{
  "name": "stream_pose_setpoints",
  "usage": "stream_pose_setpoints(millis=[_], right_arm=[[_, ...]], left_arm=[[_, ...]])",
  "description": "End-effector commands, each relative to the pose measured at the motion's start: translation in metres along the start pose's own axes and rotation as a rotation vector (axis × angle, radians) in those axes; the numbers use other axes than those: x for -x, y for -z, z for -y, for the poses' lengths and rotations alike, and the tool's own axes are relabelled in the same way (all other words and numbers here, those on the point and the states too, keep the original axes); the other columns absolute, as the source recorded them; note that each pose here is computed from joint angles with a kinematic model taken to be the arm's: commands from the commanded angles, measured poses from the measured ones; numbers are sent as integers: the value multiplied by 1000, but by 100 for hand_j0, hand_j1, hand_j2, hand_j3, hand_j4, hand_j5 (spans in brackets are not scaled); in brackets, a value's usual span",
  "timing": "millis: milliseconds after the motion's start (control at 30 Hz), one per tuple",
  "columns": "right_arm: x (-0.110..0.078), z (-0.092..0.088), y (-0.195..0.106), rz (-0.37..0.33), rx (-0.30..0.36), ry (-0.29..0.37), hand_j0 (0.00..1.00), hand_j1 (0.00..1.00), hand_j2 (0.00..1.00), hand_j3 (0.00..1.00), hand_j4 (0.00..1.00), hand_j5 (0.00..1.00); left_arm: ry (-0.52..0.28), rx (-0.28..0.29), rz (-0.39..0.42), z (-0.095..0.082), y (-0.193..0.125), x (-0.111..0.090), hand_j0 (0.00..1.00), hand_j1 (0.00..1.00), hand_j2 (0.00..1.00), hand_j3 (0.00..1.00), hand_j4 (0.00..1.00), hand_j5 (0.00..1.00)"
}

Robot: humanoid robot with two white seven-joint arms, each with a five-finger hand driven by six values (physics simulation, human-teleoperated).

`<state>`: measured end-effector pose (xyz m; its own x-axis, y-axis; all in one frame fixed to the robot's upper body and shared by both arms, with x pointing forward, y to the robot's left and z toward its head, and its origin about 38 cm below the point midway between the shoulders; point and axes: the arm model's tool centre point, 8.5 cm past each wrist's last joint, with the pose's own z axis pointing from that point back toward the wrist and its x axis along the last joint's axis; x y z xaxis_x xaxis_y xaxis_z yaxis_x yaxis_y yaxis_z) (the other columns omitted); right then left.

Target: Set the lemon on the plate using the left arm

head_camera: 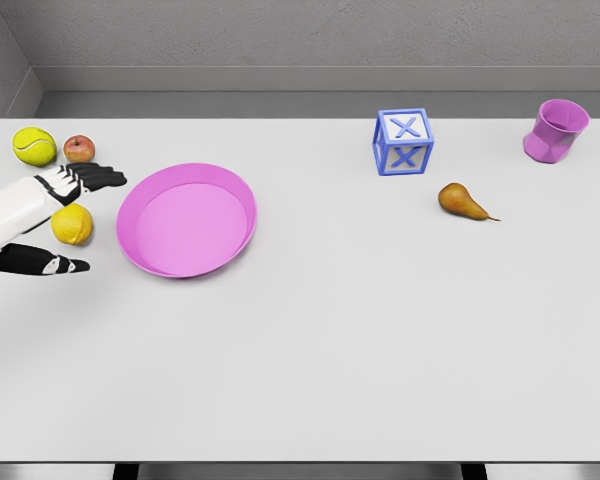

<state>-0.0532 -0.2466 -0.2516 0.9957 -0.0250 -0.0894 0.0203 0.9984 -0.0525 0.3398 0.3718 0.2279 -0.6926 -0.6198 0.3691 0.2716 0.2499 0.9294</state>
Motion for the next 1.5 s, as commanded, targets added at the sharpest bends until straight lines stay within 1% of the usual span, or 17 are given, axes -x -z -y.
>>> stream_pose_setpoints(millis=[0,100,167,200,233,300,367,400,500,567,600,733,867,967,1067,1267,1467], right_arm=[[0,0,0,0,-2,2,100,100,100,100,100,100],[0,0,0,0,-2,3,100,100,100,100,100,100],[0,0,0,0,-2,2,100,100,100,100,100,100],[1,0,0,-1,-2,2,100,100,100,100,100,100],[1,0,0,-2,-1,0,100,100,100,100,100,100],[0,0,0,0,-1,0,100,100,100,100,100,100],[0,0,0,0,-2,2,100,100,100,100,100,100],[0,0,0,0,-1,0,100,100,100,100,100,100],[0,0,0,0,-1,0,100,100,100,100,100,100],[1,0,0,-2,-1,0,100,100,100,100,100,100],[1,0,0,-2,-1,0,100,100,100,100,100,100],[0,0,0,0,-1,0,100,100,100,100,100,100],[0,0,0,0,-1,0,100,100,100,100,100,100],[0,0,0,0,-1,0,100,100,100,100,100,100],[0,0,0,0,-1,0,100,100,100,100,100,100],[0,0,0,0,-1,0,100,100,100,100,100,100],[0,0,0,0,-1,0,100,100,100,100,100,100]], left_arm=[[-2,-3,-2,0,0,0,100,100,100,100,100,100],[26,22,-21,3,-2,5,100,100,100,100,100,100],[17,103,-173,14,-28,47,100,100,100,100,100,100],[20,118,-221,7,-39,59,100,100,100,100,100,100],[2,140,-263,9,-48,69,100,100,100,100,100,100],[-2,176,-271,10,-49,72,100,100,100,100,100,100],[-39,258,-253,28,-43,70,100,100,100,100,100,100],[-33,274,-241,35,-34,69,100,100,100,100,100,100],[-19,291,-262,38,-33,75,100,100,100,100,100,100],[-16,273,-358,27,-42,105,100,100,100,100,100,100],[14,286,-360,27,-29,109,100,100,100,100,100,100],[12,311,-303,40,5,105,100,100,100,100,100,100],[20,308,-301,39,9,105,100,100,100,100,100,100],[-3,304,-348,38,0,119,100,100,100,100,100,100],[-5,297,-375,37,7,129,100,100,100,100,100,100],[9,289,-369,32,15,129,100,100,100,100,100,100],[11,302,-370,41,23,130,100,100,100,100,100,100]])
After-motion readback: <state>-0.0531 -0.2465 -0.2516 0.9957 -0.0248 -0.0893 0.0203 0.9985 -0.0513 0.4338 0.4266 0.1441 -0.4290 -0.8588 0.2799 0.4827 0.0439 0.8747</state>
